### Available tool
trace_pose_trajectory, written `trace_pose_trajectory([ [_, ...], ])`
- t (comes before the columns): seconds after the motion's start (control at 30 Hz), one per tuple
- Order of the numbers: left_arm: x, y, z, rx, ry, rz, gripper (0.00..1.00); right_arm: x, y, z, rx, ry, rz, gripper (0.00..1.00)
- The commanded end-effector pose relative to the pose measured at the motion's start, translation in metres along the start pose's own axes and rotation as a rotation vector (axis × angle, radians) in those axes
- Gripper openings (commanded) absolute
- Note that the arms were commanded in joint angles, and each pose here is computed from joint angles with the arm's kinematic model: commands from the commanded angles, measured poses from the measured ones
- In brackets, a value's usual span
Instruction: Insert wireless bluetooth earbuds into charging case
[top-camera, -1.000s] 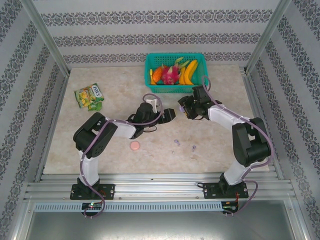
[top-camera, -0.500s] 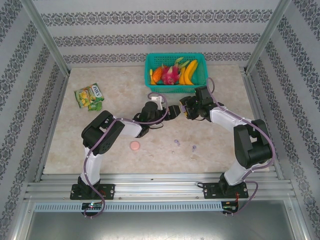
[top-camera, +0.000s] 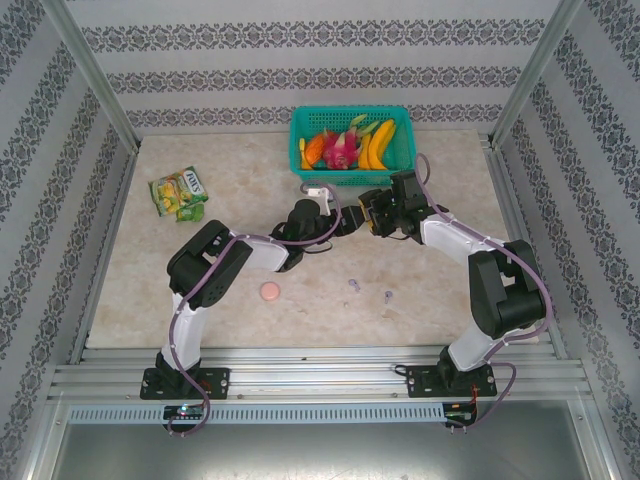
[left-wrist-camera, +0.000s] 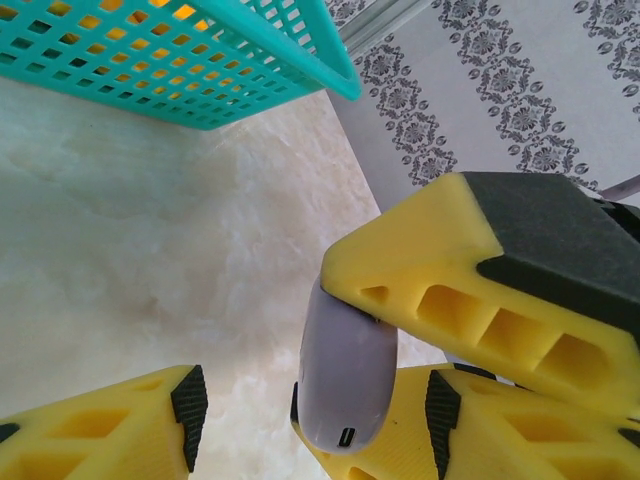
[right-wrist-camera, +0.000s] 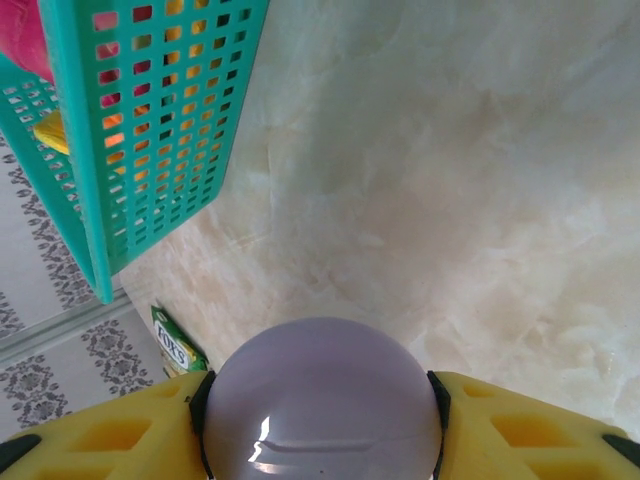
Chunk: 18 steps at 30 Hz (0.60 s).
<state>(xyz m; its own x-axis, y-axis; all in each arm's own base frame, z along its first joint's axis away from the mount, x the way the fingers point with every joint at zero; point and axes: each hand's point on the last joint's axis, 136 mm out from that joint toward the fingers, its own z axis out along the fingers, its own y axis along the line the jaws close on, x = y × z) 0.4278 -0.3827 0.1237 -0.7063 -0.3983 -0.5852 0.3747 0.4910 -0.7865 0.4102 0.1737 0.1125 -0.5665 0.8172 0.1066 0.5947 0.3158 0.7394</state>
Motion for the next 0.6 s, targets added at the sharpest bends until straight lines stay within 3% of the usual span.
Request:
trace_pose_trajectory([
  [0.0,0.005,-0.006,0.010,0.017,0.002,0.015,0.60,0.002,0.002,-0.003,-0.022,0.017,0.013,0.54],
  [0.57,0.001,-0.002,0.021,-0.004,-0.009,0.018,0.50,0.007,0.006,-0.003,-0.033,0.033,0.012,0.54],
])
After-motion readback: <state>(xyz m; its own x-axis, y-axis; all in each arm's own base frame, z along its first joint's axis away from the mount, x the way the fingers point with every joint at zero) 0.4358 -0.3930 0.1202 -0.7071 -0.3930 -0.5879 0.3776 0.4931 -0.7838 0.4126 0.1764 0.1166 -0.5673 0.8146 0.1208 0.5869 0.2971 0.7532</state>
